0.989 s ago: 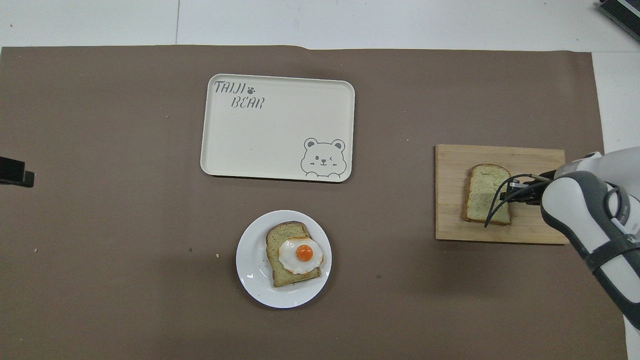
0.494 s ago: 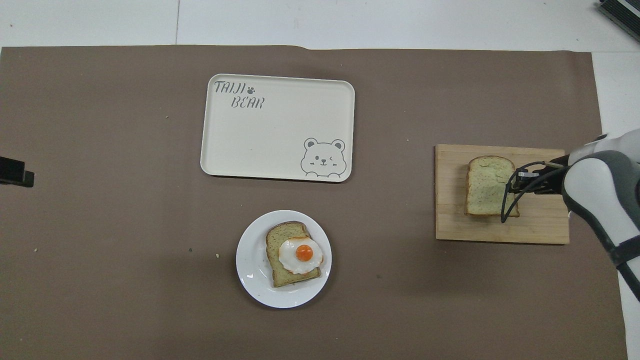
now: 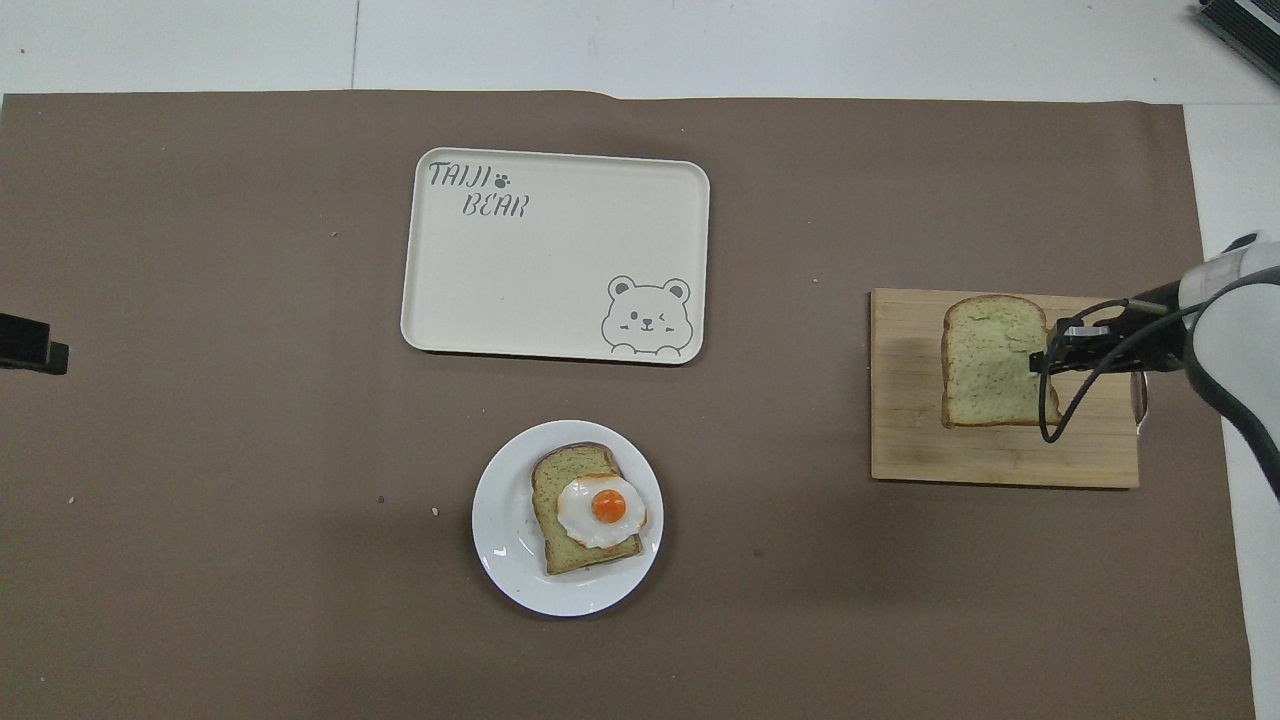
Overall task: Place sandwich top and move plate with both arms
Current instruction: 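Grasp the bread slice edge with the right gripper and lift it, then carry the bread slice over the egg toast and lower it on top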
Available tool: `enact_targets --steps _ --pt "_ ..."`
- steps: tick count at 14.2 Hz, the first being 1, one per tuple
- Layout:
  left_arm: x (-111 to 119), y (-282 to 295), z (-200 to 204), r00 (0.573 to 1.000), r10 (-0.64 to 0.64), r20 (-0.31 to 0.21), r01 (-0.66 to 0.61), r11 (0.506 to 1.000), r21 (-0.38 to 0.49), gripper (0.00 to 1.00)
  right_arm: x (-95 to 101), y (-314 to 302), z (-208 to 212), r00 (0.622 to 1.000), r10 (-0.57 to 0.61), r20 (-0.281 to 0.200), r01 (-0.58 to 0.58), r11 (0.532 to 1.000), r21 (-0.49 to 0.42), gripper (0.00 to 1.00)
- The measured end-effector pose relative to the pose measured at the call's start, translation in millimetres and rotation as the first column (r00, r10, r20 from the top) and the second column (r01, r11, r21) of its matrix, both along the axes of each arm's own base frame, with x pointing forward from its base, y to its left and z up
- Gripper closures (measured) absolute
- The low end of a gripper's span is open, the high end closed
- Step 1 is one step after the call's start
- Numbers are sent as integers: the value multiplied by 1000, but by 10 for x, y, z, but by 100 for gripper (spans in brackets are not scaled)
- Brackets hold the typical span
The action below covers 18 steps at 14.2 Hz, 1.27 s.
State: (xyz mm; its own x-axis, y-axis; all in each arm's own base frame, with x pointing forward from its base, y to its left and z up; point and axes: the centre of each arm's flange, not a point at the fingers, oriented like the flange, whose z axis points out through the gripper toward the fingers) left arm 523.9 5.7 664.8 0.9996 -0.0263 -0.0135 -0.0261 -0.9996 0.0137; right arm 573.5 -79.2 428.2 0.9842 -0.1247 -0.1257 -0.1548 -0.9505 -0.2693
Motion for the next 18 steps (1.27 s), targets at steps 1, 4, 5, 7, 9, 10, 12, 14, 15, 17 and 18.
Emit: enact_targets --steps 1,4,5,7,9,10,12,14,15,17,18 --pt "0 0 0 1000 0 0 0 1000 0 0 10 40 20 1000 8 1 -8 1000 1 92" --pt "0 0 0 1000 0 0 0 1000 0 0 23 232 59 999 44 -2 -44 999 9 92" --pt "0 0 0 1000 0 0 0 1000 0 0 23 320 67 998 61 -5 -61 998 12 92" --pt "0 0 0 1000 0 0 0 1000 0 0 28 531 76 995 99 -7 -99 995 18 92" --pt "0 0 0 1000 0 0 0 1000 0 0 25 815 77 989 150 -13 -150 988 27 92" --pt "0 0 0 1000 0 0 0 1000 0 0 19 956 79 985 174 -14 -174 984 30 92" --pt "0 0 0 1000 0 0 0 1000 0 0 5 1215 86 979 205 -17 -205 978 34 92" --pt "0 0 0 1000 0 0 0 1000 0 0 -17 1438 93 978 209 -28 -208 978 35 92" --pt "0 0 0 1000 0 0 0 1000 0 0 -32 1561 97 979 201 -37 -200 979 34 92" --pt "0 0 0 1000 0 0 0 1000 0 0 -82 1867 113 981 184 -55 -183 983 30 92" --pt "0 0 0 1000 0 0 0 1000 0 0 -111 2010 116 981 185 -62 -184 983 29 92"
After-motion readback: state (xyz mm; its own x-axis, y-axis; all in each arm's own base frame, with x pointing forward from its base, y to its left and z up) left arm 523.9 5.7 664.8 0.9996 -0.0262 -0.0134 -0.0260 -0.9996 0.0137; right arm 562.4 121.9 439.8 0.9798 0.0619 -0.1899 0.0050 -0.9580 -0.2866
